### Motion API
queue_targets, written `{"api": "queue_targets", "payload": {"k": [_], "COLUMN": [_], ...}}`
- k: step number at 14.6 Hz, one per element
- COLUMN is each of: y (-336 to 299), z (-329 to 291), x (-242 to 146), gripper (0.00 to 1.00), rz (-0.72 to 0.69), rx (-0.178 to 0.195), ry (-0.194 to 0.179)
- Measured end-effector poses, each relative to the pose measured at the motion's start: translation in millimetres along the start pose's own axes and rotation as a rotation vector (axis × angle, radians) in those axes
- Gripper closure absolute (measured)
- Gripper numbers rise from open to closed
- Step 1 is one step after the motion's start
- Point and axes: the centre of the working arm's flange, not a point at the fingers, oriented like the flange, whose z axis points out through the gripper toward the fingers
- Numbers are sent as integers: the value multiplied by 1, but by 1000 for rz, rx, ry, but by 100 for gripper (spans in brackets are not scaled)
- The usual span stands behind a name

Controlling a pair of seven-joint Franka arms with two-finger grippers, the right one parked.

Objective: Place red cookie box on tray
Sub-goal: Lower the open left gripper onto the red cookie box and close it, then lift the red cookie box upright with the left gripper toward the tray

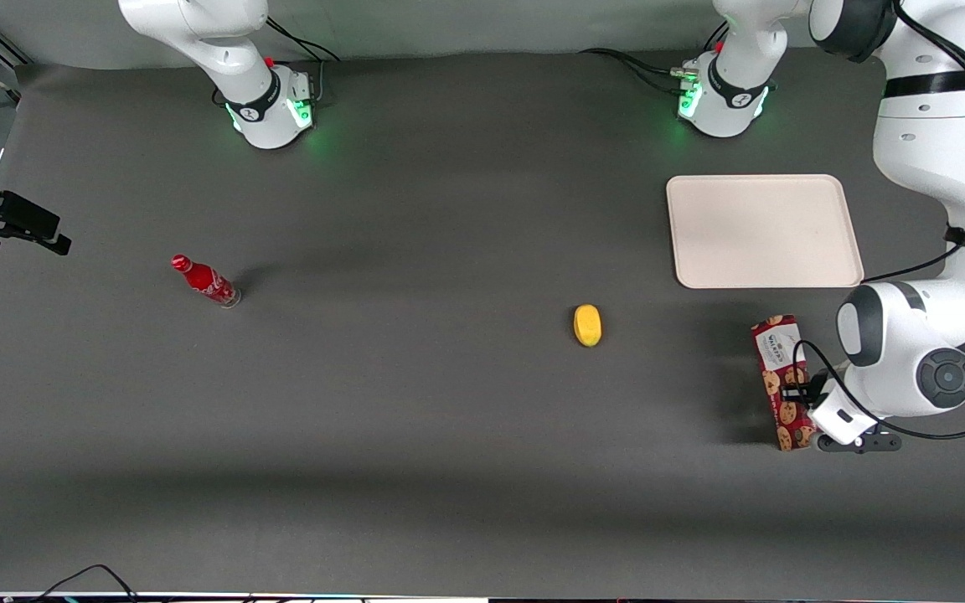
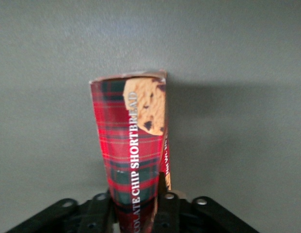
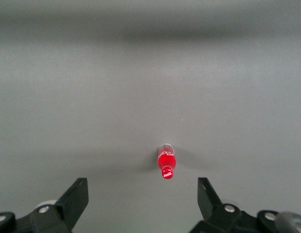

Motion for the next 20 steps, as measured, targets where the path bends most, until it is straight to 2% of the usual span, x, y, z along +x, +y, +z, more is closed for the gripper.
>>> {"api": "queue_targets", "payload": {"k": [2, 4, 6, 8, 10, 13, 15, 17, 20], "y": [0, -1, -2, -2, -3, -12, -17, -27, -43], "z": [-6, -20, -47, -92, -148, -230, -271, -291, -273], "x": [2, 5, 7, 9, 2, -33, -67, -103, -161], "gripper": [85, 86, 86, 86, 86, 86, 86, 86, 86], "rz": [0, -2, -3, -3, -4, -19, -30, -35, -30], "rx": [0, 0, -2, -4, -6, -2, -2, 11, 31], "ry": [13, 20, -5, -44, -106, -204, -254, -283, -322]}}
